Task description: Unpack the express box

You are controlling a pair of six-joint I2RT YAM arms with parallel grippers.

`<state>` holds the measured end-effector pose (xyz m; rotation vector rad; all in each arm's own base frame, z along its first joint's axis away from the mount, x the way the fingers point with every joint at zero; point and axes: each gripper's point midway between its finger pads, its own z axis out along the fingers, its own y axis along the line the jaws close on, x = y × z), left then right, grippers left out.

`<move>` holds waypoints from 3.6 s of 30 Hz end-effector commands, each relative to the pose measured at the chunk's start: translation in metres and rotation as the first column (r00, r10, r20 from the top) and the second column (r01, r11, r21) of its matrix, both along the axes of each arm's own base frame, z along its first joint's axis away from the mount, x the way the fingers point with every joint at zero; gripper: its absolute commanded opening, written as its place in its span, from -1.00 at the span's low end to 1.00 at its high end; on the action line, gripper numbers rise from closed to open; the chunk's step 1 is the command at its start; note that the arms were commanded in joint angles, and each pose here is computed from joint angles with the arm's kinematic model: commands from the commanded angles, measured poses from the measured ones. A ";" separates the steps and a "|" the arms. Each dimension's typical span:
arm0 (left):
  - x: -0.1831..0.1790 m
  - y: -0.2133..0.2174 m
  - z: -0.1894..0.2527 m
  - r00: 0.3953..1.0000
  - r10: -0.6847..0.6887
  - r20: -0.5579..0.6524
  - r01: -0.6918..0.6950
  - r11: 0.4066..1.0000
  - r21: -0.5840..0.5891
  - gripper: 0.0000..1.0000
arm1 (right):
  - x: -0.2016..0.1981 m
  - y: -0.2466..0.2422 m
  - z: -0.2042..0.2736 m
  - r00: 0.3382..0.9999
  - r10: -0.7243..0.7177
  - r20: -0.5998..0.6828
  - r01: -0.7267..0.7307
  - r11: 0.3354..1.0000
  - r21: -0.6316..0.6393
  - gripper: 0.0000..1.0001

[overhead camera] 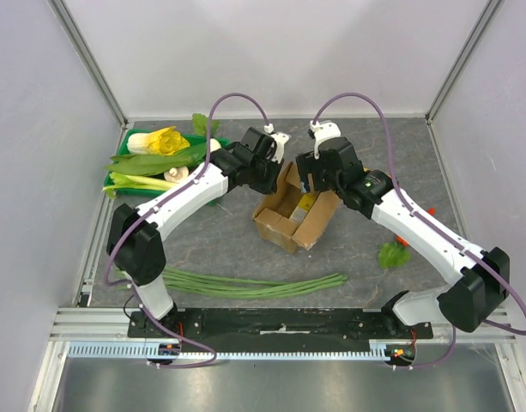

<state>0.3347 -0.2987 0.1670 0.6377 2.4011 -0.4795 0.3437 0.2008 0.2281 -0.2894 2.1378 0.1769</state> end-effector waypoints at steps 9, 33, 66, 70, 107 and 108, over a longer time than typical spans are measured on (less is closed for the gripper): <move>-0.006 -0.008 -0.012 0.975 -0.220 0.012 0.219 0.975 0.045 -0.34 | -0.007 -0.004 -0.011 0.985 0.174 0.015 -0.170 0.972 -0.161 0.79; -0.039 0.071 0.079 0.905 0.424 -0.040 -0.402 0.819 -0.410 0.47 | -0.009 0.016 -0.047 0.978 0.206 0.024 -0.176 0.884 -0.433 0.91; -0.042 0.068 0.066 0.930 0.367 -0.031 -0.350 0.853 -0.387 0.50 | 0.018 -0.027 0.001 0.941 -0.160 0.299 0.290 0.837 -0.464 0.71; -0.040 0.063 0.059 0.934 0.352 -0.055 -0.346 0.859 -0.378 0.50 | 0.027 -0.035 -0.006 0.943 -0.209 0.257 0.303 0.858 -0.414 0.48; -0.029 0.055 0.046 0.947 0.305 -0.097 -0.319 0.883 -0.343 0.50 | 0.043 -0.009 -0.039 1.000 -0.007 -0.018 0.002 0.965 -0.261 0.44; -0.029 0.055 0.046 0.948 0.304 -0.096 -0.318 0.884 -0.343 0.50 | 0.043 -0.010 -0.044 0.999 -0.007 -0.039 -0.004 0.963 -0.271 0.49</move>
